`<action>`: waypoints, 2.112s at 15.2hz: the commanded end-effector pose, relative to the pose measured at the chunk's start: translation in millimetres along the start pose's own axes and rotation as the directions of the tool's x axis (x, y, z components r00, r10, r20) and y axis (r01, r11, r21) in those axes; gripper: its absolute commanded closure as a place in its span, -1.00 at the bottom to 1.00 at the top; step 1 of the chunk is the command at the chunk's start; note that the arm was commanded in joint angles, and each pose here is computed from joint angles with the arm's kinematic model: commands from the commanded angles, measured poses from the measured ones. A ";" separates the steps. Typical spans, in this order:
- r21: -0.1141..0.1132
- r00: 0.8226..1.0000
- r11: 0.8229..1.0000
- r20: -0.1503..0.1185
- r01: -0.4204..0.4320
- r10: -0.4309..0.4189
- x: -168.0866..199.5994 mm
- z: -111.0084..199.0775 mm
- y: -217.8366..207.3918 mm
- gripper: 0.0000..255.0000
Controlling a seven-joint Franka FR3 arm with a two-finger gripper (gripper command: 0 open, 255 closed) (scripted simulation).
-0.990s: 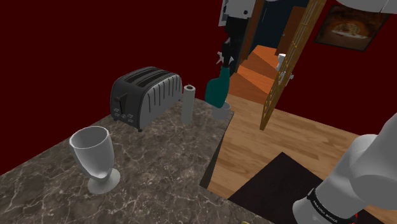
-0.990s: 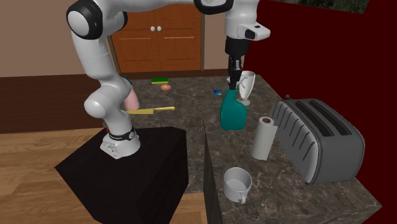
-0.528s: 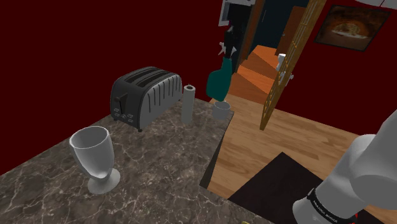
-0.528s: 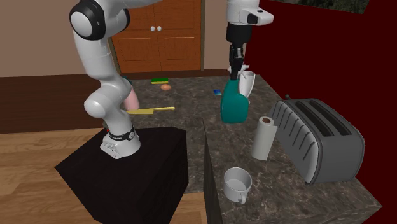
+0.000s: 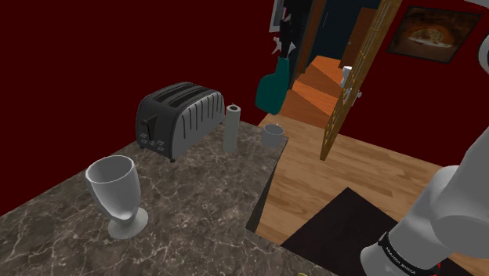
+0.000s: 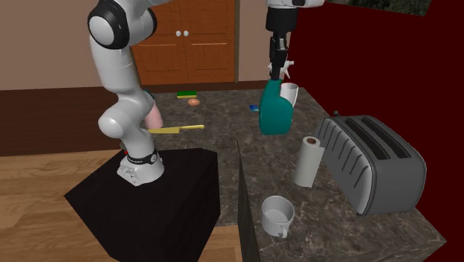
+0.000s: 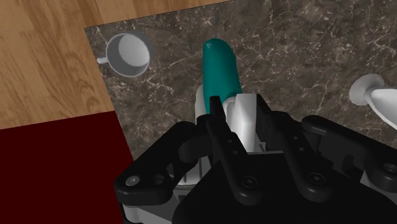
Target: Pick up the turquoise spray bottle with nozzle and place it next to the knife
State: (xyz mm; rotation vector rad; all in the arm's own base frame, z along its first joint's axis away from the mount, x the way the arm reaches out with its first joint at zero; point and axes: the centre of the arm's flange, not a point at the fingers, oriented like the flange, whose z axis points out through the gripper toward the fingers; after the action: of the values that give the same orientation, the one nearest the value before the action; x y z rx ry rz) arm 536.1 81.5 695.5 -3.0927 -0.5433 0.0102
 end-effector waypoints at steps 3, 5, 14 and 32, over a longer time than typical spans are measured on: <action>0.000 1.000 1.000 0.000 0.000 0.000 -0.3 -20.7 -0.5 1.00; 0.000 1.000 1.000 0.000 0.000 0.000 -0.3 -31.3 -0.5 1.00; 0.000 1.000 1.000 0.000 0.000 0.000 -14.9 -66.5 -22.8 1.00; 0.000 1.000 1.000 0.000 0.000 0.000 -144.1 -66.2 -222.2 1.00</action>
State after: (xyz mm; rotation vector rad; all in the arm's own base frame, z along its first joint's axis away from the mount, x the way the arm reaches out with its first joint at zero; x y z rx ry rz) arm 336.6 234.5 761.5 -3.0918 -0.5459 0.0100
